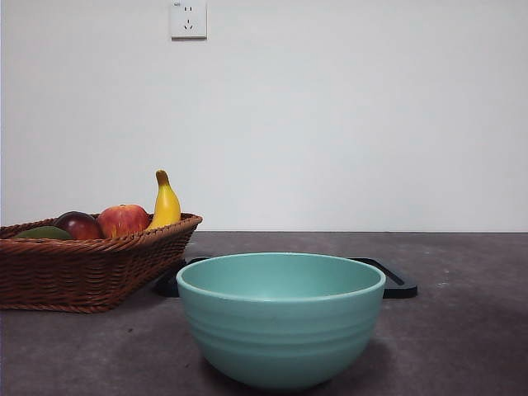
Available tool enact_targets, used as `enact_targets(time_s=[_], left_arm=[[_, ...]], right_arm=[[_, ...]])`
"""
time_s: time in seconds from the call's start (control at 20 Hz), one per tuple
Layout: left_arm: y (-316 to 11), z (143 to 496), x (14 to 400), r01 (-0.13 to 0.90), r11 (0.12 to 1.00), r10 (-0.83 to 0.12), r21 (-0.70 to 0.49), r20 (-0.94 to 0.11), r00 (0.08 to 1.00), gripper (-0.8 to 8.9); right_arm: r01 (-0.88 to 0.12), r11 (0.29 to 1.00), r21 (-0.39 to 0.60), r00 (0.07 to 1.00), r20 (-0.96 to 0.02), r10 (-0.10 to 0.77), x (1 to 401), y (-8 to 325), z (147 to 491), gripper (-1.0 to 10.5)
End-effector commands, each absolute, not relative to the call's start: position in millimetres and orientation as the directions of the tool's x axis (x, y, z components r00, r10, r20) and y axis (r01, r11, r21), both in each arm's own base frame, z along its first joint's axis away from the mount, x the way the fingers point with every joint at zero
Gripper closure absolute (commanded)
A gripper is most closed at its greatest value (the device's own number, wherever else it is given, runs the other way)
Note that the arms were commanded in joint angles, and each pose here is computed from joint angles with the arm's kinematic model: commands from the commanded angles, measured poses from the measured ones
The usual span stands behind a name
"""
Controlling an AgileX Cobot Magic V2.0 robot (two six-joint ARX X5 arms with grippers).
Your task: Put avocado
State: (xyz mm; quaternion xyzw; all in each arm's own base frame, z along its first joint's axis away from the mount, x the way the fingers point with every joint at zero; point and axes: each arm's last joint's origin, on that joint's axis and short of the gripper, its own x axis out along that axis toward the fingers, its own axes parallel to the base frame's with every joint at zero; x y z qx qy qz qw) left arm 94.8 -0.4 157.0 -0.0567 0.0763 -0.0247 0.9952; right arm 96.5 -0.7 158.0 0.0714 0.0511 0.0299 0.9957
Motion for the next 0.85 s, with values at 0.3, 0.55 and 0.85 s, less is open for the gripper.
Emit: enact_targets(time_s=[0.3,0.55,0.85], left_arm=[[0,150,95,-0.017,0.923,-0.055,-0.385,-0.176,0.983,8.04],[0,162,92,-0.023,0.9,-0.058,-0.435,-0.173,0.983,8.04],[-1,186,85,-0.022,0.897,-0.064,-0.442,-0.178,0.982,8.04]], right_arm=[[-0.052,0.962,0.269,0.993,-0.087,0.078,97,0,158,9.4],[-0.061,0.939,0.339,0.993,-0.074,0.092,95,0,165,9.4],[-0.072,0.924,0.375,0.995,-0.038,0.093,90,0,189,9.4]])
